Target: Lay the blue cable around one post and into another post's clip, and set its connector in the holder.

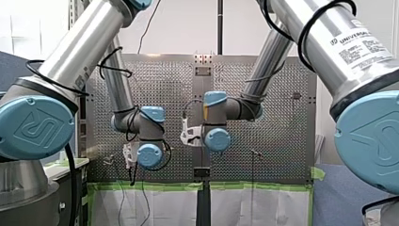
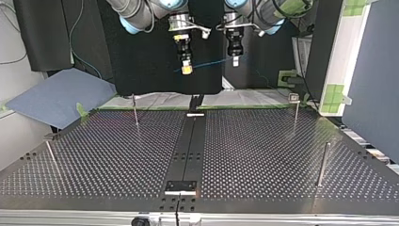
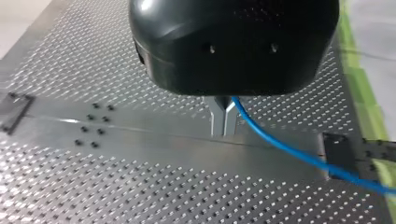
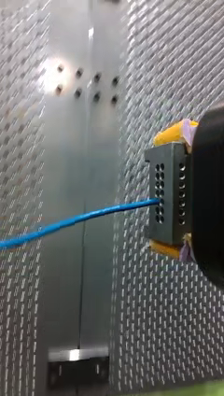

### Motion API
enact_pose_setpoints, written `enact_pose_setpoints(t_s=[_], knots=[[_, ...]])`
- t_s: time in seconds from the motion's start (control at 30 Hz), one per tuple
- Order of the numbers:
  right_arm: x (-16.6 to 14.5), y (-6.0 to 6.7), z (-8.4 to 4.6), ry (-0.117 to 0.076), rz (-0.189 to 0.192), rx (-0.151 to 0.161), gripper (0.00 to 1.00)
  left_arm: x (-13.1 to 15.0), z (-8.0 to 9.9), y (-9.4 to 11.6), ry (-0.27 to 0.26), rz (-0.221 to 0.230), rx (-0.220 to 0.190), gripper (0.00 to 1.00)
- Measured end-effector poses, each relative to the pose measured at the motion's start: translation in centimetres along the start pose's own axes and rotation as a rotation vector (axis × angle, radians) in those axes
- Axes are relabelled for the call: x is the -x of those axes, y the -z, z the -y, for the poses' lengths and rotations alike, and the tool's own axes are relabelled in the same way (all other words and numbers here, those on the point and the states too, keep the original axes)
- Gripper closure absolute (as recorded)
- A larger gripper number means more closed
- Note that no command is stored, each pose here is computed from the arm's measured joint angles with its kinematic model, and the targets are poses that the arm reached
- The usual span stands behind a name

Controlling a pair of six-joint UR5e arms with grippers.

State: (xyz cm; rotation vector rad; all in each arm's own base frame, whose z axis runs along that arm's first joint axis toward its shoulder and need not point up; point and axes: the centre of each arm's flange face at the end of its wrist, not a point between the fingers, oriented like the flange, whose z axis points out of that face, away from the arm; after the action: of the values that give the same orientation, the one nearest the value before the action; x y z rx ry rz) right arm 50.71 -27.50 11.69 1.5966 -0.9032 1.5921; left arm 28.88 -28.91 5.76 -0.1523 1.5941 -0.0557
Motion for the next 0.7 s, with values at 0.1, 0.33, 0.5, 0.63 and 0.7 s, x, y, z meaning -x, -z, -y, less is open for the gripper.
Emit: enact_pose_setpoints(t_s=[0.1, 0.33, 0.5, 0.63, 0.7], knots=[[-2.6, -1.0, 0.0, -0.037, -0.039, 0.031, 1.0, 0.9, -0.1, -0.2, 0.005, 0.002, 0.01, 1.0], [-5.8, -1.1, -0.4, -0.058, -0.06, 0.077, 1.0, 2.9, -0.3, -0.6, 0.002, 0.005, 0.028, 1.0], [-6.3, -1.0, -0.5, -0.058, -0.061, 0.084, 1.0, 4.5, -0.6, -1.0, 0.043, 0.019, 0.043, 1.0], [-6.4, -1.0, -0.4, -0.06, -0.066, 0.084, 1.0, 6.3, -0.6, -1.7, 0.115, 0.064, 0.046, 1.0], [-6.4, -1.0, -0.3, -0.062, -0.07, 0.083, 1.0, 7.1, -0.5, -2.0, 0.147, 0.084, 0.04, 1.0]])
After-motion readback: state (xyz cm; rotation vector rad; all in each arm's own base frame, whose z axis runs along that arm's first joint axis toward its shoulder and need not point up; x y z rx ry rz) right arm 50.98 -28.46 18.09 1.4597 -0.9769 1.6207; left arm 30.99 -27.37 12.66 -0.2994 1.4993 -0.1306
